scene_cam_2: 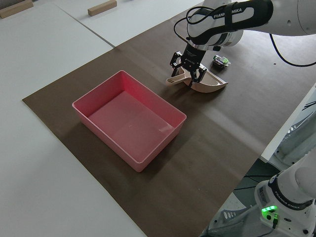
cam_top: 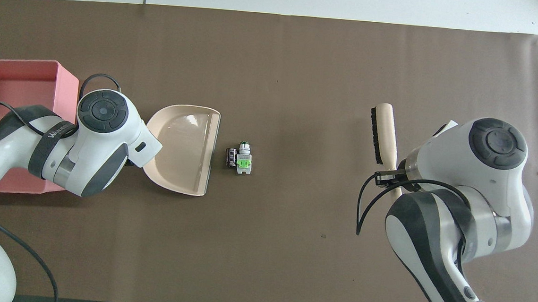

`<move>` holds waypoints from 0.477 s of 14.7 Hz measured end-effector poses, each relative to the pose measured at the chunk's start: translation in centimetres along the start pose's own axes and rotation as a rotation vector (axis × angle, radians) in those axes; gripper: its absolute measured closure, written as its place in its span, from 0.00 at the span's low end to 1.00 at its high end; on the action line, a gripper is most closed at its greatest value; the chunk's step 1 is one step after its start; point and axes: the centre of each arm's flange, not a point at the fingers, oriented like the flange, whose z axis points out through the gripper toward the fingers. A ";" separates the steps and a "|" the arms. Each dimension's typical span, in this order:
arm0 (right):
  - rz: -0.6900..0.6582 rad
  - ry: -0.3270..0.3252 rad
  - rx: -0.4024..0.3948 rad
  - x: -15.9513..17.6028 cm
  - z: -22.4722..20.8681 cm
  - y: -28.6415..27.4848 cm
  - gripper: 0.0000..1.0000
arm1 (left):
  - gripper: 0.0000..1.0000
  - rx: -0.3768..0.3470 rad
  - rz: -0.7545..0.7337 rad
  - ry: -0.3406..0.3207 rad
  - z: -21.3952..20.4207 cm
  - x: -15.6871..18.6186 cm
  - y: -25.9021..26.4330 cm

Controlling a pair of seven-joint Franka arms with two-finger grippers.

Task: Clean e-waste and dump in bin
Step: 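Carry the brush with the right gripper toward the circuit board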

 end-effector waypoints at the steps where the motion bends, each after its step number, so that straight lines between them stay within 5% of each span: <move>1: 0.007 0.003 0.010 -0.3 0.3 -2.4 0.74 | 0.14 0.001 -0.002 0.000 -0.1 -0.1 0.0; 6: 0.021 0.008 0.061 -0.7 0.8 -5.9 0.74 | 0.22 0.003 -0.008 -0.003 -0.8 -0.1 0.1; 7: 0.025 0.009 0.061 -1.0 0.9 -6.8 0.74 | 0.30 0.004 -0.006 -0.004 -1.0 0.0 0.2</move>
